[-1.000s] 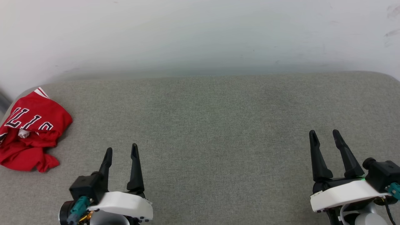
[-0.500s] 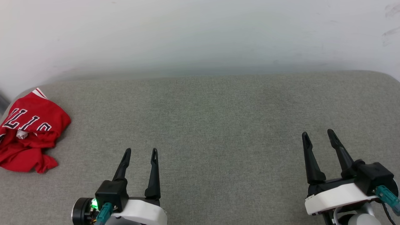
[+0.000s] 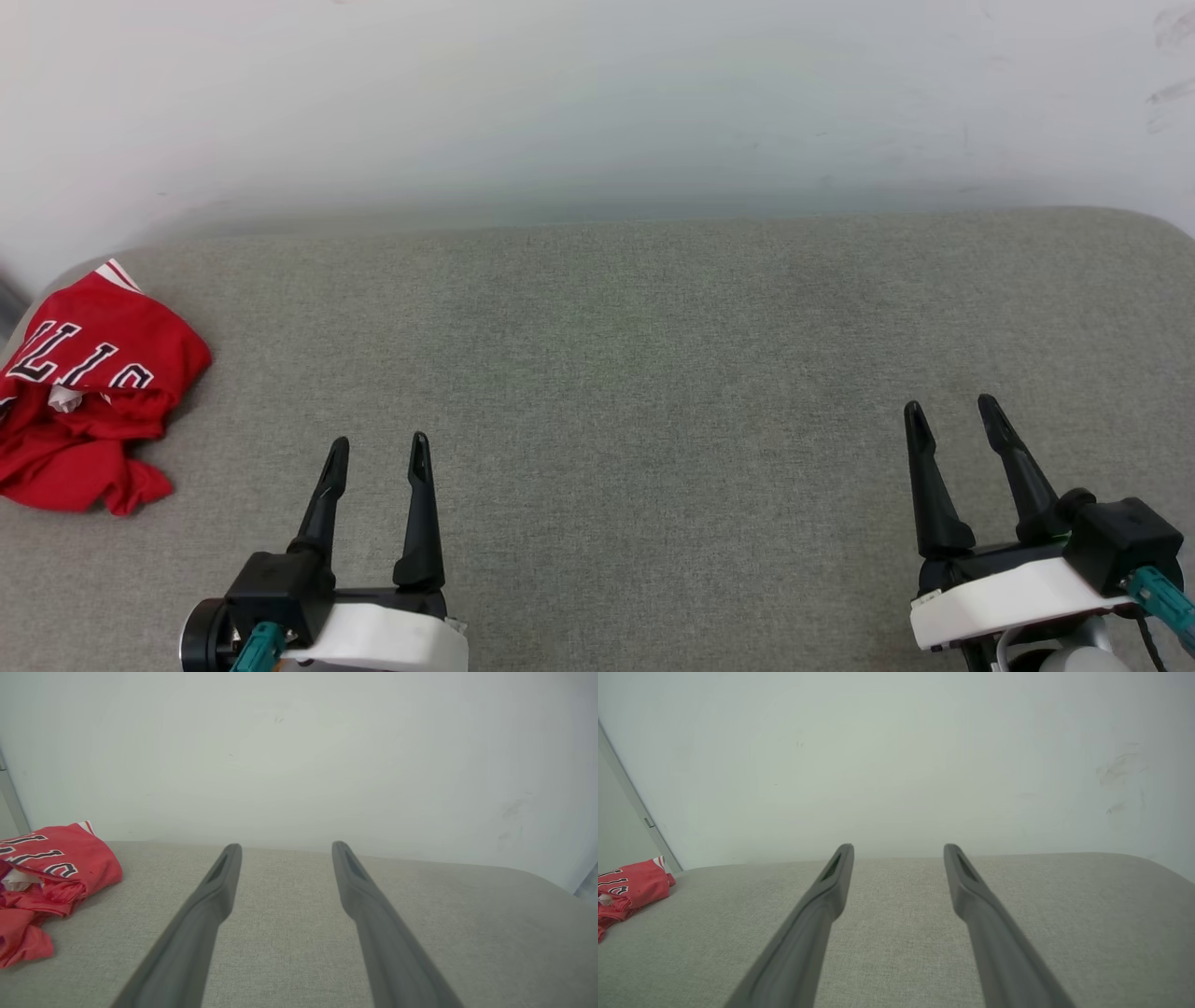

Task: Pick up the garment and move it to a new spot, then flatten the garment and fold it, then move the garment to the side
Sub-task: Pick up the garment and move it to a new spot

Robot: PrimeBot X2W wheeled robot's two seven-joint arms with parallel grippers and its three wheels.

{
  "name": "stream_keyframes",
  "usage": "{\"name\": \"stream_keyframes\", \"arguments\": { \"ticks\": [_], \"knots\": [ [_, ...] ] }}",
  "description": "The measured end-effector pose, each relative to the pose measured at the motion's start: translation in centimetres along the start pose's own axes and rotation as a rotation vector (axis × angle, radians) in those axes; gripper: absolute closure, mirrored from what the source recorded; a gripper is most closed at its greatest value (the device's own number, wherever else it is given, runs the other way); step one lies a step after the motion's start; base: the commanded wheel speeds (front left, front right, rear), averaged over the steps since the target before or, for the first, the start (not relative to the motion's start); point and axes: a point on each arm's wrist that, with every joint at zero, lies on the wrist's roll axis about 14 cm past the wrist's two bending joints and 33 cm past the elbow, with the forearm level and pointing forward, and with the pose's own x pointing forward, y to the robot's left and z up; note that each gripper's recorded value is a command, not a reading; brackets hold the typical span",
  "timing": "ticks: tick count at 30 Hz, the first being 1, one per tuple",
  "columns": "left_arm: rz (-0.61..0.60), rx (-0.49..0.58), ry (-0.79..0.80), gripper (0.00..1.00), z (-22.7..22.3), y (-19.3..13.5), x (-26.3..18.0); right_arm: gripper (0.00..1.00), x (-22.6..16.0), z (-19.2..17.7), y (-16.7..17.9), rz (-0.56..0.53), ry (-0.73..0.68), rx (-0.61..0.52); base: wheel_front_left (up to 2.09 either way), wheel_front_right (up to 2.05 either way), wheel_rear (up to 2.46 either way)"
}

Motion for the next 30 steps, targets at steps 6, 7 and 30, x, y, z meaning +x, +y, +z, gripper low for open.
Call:
{"name": "stream_keyframes", "arguments": {
  "ticks": [6, 7, 30],
  "knots": [
    [-0.046, 0.026, 0.008, 0.0, -0.7, -0.4, -0.4, 0.0, -0.2, -0.5, -0.2, -0.008, 0.009, 0.002, 0.0, 0.0, 0.0],
    [-0.052, 0.035, 0.008, 0.0, -0.8, -0.5, -0.4, 0.0, -0.2, -0.5, -0.2, -0.008, 0.01, -0.002, 0.0, 0.0, 0.0],
    [-0.028, 0.142, 0.024, 0.0, -1.8, 1.3, -1.4, 0.0, 0.8, -1.3, 2.6, 0.095, 0.009, -0.075, 0.0, 0.0, 0.0]
  ]
}}
